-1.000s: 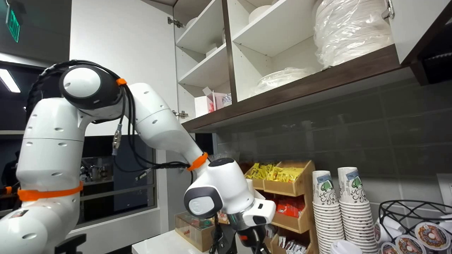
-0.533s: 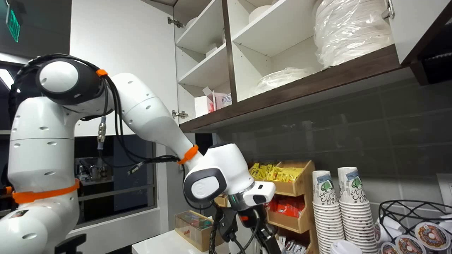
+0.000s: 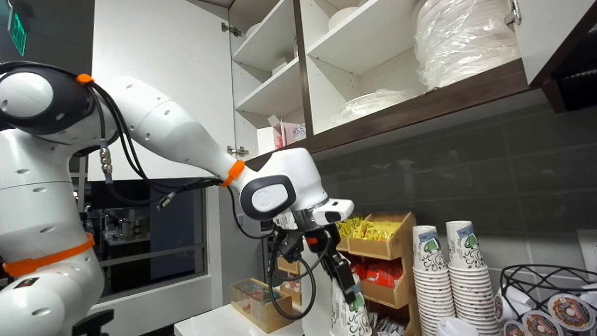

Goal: Put the coffee cup into the cupboard

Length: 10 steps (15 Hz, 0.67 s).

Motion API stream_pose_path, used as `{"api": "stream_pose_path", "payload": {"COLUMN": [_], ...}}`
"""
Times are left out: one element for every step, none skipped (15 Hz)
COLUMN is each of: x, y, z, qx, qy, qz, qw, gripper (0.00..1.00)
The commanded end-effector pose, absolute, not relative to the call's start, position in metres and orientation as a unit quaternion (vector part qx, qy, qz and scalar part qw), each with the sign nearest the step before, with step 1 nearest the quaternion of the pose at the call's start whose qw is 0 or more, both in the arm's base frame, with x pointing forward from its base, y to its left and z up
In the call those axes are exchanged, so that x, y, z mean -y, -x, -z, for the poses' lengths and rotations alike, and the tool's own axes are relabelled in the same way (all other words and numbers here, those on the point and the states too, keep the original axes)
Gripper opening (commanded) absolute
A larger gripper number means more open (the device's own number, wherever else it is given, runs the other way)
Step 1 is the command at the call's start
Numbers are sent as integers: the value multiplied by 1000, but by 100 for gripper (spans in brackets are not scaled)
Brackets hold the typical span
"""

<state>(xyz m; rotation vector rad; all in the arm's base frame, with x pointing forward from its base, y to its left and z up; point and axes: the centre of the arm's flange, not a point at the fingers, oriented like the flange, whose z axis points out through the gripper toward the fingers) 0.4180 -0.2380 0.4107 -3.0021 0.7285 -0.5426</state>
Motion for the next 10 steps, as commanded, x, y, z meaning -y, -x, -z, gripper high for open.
{"api": "stream_pose_path", "payload": {"x": [224, 221, 219, 216, 213, 210, 207, 204, 202, 200], "y": [-415, -415, -415, -414, -413, -413, -412, -411, -410, -409], "z": [-464, -478, -493, -505, -518, -529, -540, -550, -559, -567], "qx": [-233, -230, -227, -225, -222, -220, -219, -217, -215, -215], "qy": [956, 956, 955, 954, 953, 953, 951, 951, 951, 950], "qz": [176, 183, 189, 196, 204, 210, 217, 220, 223, 228], "qw": [15, 16, 18, 17, 15, 14, 12, 12, 14, 13], "gripper": [42, 42, 41, 39, 39, 39, 38, 38, 39, 39]}}
